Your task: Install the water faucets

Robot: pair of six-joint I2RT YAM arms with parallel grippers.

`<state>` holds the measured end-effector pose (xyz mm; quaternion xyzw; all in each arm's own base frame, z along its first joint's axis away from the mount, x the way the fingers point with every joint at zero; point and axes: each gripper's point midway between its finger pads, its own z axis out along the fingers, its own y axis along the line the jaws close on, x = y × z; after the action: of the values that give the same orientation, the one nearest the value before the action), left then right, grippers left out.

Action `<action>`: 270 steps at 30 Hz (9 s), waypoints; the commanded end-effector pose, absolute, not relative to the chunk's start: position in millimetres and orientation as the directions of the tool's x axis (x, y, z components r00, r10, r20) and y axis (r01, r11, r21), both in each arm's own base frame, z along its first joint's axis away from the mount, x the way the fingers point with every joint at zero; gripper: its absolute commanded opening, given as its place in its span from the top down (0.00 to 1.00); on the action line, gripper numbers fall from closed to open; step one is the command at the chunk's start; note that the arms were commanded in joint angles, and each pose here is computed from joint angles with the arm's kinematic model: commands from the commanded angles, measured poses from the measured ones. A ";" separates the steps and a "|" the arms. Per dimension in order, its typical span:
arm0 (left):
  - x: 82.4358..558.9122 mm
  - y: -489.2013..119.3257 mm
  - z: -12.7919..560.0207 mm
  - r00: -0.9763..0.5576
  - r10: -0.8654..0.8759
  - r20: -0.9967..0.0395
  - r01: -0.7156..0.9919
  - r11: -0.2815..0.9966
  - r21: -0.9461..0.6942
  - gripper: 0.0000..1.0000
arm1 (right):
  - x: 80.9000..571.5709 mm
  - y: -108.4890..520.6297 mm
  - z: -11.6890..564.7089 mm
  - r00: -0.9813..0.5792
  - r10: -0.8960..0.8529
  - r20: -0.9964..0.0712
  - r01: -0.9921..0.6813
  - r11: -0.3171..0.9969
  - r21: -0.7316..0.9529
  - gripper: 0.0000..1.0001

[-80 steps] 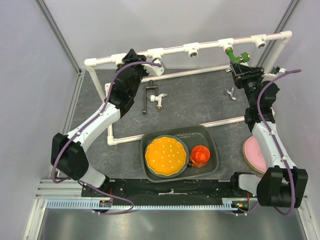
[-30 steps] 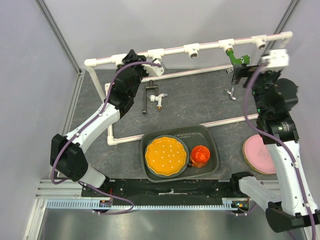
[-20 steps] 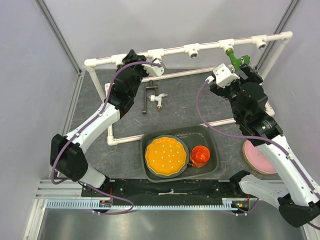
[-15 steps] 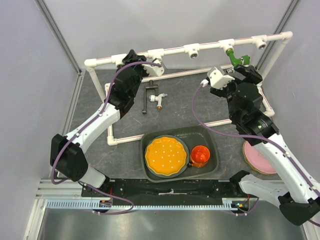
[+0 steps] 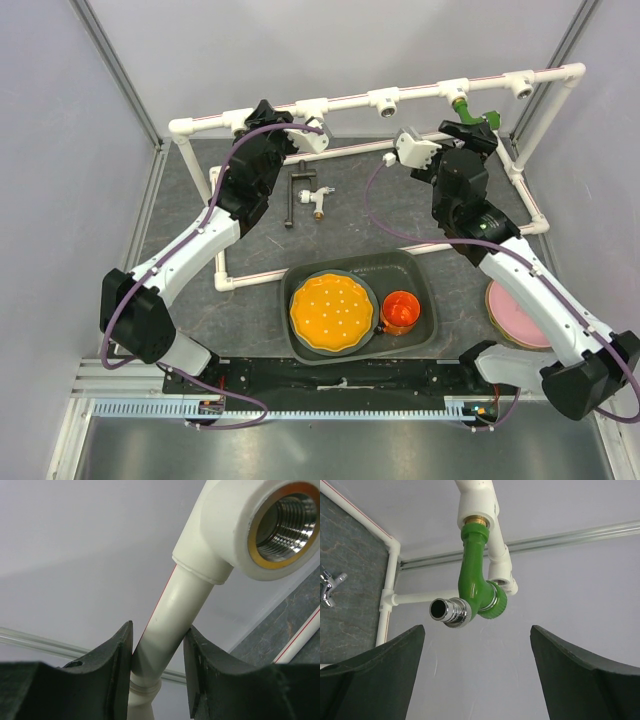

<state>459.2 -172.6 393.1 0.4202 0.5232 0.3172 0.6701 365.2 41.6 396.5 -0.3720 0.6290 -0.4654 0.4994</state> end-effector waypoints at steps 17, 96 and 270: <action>435.0 -198.3 400.8 0.317 0.771 -0.553 0.090 0.556 0.826 0.98 | 386.3 12.3 409.1 -0.280 -0.892 -0.356 0.134 0.330 -0.934 0.19; 438.0 -200.6 392.9 0.308 0.785 -0.537 0.101 0.534 0.839 0.98 | 391.3 15.7 462.1 0.030 0.803 -0.595 -0.245 0.583 0.775 0.02; 436.7 -216.8 374.6 0.321 0.808 -0.495 0.155 0.470 0.869 0.98 | 416.1 13.9 440.6 -0.084 0.941 -0.328 -0.279 0.294 0.914 0.10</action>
<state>445.5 -182.3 392.9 0.4268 0.5285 0.3091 0.6656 437.6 8.8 392.1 0.3902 0.5256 0.5406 0.5284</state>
